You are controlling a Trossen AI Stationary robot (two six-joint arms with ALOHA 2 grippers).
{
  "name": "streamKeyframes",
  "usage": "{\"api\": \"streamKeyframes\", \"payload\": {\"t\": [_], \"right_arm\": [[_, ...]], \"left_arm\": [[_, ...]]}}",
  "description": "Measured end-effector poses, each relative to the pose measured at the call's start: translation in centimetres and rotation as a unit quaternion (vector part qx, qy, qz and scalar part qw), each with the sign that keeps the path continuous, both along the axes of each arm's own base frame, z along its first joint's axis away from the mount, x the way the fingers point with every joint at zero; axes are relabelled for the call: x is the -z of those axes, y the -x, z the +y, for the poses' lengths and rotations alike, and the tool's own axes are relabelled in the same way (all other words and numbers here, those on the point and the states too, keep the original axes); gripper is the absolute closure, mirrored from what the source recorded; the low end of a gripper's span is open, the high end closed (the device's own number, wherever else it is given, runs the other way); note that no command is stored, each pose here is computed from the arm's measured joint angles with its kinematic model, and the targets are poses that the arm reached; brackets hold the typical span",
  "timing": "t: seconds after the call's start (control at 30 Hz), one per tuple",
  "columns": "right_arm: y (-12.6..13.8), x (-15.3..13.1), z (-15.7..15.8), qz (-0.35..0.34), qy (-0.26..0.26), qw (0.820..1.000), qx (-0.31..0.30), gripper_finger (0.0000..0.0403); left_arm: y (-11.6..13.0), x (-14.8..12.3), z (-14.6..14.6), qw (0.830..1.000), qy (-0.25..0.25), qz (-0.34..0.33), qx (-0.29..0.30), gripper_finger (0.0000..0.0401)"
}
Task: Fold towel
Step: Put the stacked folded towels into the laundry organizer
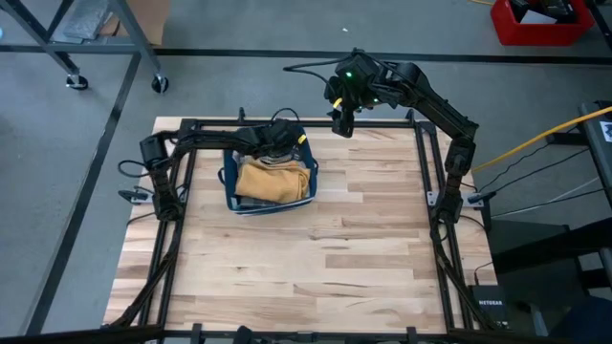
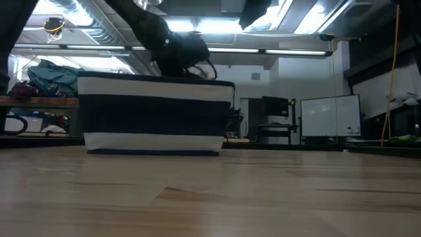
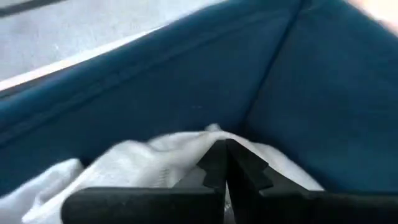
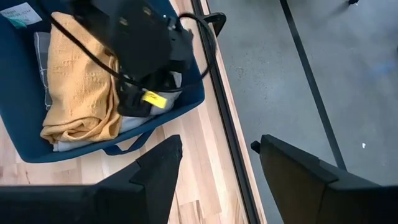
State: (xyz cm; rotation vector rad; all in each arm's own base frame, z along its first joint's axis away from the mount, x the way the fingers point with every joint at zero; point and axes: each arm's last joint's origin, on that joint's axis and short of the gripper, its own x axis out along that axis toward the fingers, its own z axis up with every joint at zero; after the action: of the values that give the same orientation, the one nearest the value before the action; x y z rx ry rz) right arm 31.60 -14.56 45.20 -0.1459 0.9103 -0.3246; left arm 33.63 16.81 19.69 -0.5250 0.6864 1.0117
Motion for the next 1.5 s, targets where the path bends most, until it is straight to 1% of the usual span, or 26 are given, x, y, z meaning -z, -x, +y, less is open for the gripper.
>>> {"api": "streamKeyframes", "payload": {"t": [0.17, 0.23, 0.3, 0.4, 0.5, 0.6, 0.73, 0.83, 0.93, 1.1, 1.23, 1.37, 1.5], "right_arm": [[0.0, 0.0, 0.0, 0.0, -0.001, 1.0, -0.001, 0.018], [0.0, 0.0, 0.0, -0.001, -0.001, 1.0, -0.001, 0.018], [0.0, 0.0, 0.0, -0.002, 0.0, 1.0, -0.001, 0.018], [0.0, 0.0, 0.0, -0.004, 0.0, 1.0, -0.001, 0.018], [-0.1, 0.0, 0.0, -0.004, 0.0, 1.0, -0.001, 0.018], [-0.1, 0.0, 0.0, -0.004, 0.0, 1.0, -0.001, 0.018], [-0.1, 0.0, 0.0, -0.004, 0.001, 1.0, -0.001, 0.018], [-0.1, 0.0, 0.0, -0.003, 0.002, 1.0, -0.003, 0.018], [-0.1, 0.0, 0.0, 0.0, 0.006, 1.0, -0.009, 0.018], [-0.1, -0.1, 0.0, -0.001, 0.007, 1.0, -0.01, 0.018], [-0.1, -0.1, 0.0, 0.0, 0.007, 1.0, -0.01, 0.018], [-0.1, -0.1, 0.0, 0.0, 0.007, 1.0, -0.01, 0.018], [-0.1, -0.1, 0.0, 0.0, 0.007, 1.0, -0.01, 0.018]], "left_arm": [[-0.1, 2.5, 1.1, 0.999, 0.035, 0.02, 0.003, 0.0401], [-0.2, 3.3, 1.3, 0.999, 0.041, 0.026, 0.001, 0.0401], [-0.4, 3.7, 1.3, 0.999, 0.043, 0.022, -0.004, 0.0401], [-0.7, 3.5, 1.3, 0.999, 0.037, 0.008, -0.004, 0.0401], [-0.8, 2.1, 1.2, 1.0, 0.018, -0.02, -0.003, 0.0401], [-0.6, -0.3, 0.9, 0.999, -0.006, -0.048, 0.005, 0.0401], [0.4, -3.7, 0.1, 0.997, -0.031, -0.072, 0.02, 0.0401], [1.4, -5.9, -1.0, 0.996, -0.033, -0.077, 0.028, 0.0401], [2.2, -6.4, -2.5, 0.998, -0.02, -0.046, 0.047, 0.0401], [2.3, -5.7, -4.8, 0.998, 0.02, 0.0, 0.066, 0.0401], [1.9, -5.0, -6.4, 0.995, 0.032, 0.027, 0.092, 0.0401], [1.4, -4.4, -6.6, 0.994, 0.033, 0.035, 0.096, 0.0401], [1.0, -2.5, -5.7, 0.994, 0.034, 0.068, 0.078, 0.0401]]}}
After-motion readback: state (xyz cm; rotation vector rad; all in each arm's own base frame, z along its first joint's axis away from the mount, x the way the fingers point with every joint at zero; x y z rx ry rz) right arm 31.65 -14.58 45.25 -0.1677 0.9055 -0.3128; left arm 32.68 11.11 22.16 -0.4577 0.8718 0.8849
